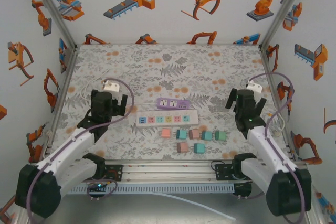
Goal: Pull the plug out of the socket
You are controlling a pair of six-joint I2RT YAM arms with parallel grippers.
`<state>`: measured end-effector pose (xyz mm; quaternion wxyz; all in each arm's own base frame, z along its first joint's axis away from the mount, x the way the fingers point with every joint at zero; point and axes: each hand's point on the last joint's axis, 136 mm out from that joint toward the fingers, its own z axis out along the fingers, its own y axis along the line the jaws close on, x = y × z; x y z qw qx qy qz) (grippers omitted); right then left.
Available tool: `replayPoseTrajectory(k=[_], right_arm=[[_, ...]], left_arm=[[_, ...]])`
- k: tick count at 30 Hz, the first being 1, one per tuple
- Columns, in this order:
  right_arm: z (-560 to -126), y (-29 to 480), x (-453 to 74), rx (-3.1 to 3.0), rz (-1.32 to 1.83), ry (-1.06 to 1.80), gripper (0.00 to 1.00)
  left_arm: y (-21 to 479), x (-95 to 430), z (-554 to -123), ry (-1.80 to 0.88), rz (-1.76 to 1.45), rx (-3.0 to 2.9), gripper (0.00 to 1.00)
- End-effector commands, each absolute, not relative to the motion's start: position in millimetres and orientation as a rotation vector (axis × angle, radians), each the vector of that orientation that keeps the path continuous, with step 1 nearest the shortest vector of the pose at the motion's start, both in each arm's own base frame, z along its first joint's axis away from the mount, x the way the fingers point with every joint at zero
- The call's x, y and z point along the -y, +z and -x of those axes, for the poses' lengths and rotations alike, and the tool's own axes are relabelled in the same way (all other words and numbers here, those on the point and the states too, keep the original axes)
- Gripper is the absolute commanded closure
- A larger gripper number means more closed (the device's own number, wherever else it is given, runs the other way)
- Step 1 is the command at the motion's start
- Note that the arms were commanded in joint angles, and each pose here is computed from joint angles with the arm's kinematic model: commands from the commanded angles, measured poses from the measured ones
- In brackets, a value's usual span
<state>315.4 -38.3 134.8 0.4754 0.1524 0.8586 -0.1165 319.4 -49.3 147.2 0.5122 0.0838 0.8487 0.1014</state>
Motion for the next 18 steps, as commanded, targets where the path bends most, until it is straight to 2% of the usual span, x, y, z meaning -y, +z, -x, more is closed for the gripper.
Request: replayPoseTrajectory(k=[1, 9, 14, 18], right_arm=[[-354.0, 141.3, 35.1, -1.992, -0.276, -0.23, 0.01], [-400.5, 98.9, 36.4, -1.966, -0.177, -0.217, 0.01], [-392.9, 92.6, 24.5, -1.898, -0.105, -0.107, 0.01], [-392.0, 89.4, 30.2, -1.922, -0.141, -0.135, 0.01]], left_arm=[[146.8, 27.0, -336.8, 0.227, -0.04, -1.985, 0.03], [119.5, 15.4, -372.3, 0.096, 0.008, -1.922, 0.03], [94.0, -0.2, -390.9, 0.081, 0.052, -1.898, 0.03], [89.9, -11.2, -398.4, 0.09, 0.114, -1.947, 0.03]])
